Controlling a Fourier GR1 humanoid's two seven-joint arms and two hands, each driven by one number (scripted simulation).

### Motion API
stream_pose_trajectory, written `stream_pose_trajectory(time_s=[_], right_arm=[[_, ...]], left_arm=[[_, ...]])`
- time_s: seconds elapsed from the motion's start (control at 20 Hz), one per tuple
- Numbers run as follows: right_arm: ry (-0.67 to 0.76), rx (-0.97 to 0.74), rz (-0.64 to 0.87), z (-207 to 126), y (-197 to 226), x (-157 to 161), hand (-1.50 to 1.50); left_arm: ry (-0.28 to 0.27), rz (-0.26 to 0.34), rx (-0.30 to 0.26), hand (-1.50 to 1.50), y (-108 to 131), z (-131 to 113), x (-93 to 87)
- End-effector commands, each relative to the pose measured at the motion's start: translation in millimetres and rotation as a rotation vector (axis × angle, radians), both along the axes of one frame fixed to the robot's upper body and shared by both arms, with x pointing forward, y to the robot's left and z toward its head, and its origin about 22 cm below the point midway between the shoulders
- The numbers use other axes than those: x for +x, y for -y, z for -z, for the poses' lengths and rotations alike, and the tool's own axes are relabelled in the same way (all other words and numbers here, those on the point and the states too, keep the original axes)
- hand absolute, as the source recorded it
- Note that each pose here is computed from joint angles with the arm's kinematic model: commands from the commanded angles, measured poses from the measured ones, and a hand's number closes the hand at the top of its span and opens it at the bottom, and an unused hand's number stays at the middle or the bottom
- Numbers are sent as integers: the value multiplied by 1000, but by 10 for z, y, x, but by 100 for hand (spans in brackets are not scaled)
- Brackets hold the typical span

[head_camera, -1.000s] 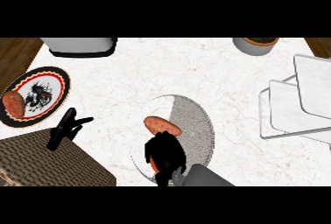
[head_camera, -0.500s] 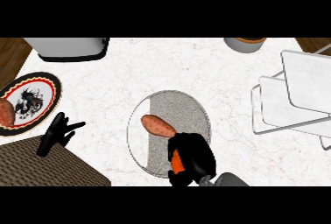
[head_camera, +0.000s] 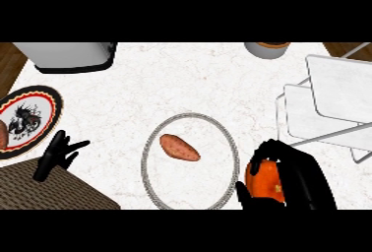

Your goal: Pick the squash from the placemat and place it in the tiered shelf

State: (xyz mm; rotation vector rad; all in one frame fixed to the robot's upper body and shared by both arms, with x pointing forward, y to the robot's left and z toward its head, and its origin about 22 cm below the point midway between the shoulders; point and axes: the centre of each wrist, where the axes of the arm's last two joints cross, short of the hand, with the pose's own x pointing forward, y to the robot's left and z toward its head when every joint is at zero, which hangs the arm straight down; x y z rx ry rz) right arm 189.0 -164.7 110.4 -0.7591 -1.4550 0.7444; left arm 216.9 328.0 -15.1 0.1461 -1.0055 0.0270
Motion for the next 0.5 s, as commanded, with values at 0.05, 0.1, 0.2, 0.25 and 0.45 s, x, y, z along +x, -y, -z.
stream_pose_trajectory(time_s=[0.05,0.1,0.2,0.25,0.45], right_arm=[[131,6,121,-687,314,-432,150],[169,24,145,-863,330,-497,150],[168,2,176,-1026,398,-659,150],[183,7,200,-1116,462,-575,150],[220,-14,256,-1342,562,-554,150]], left_arm=[[72,-46,-54,0,216,84,69],[71,-51,-41,0,147,77,68],[103,-29,-49,0,257,28,153],[91,-12,-40,0,201,19,155],[99,-25,-37,0,220,28,72]])
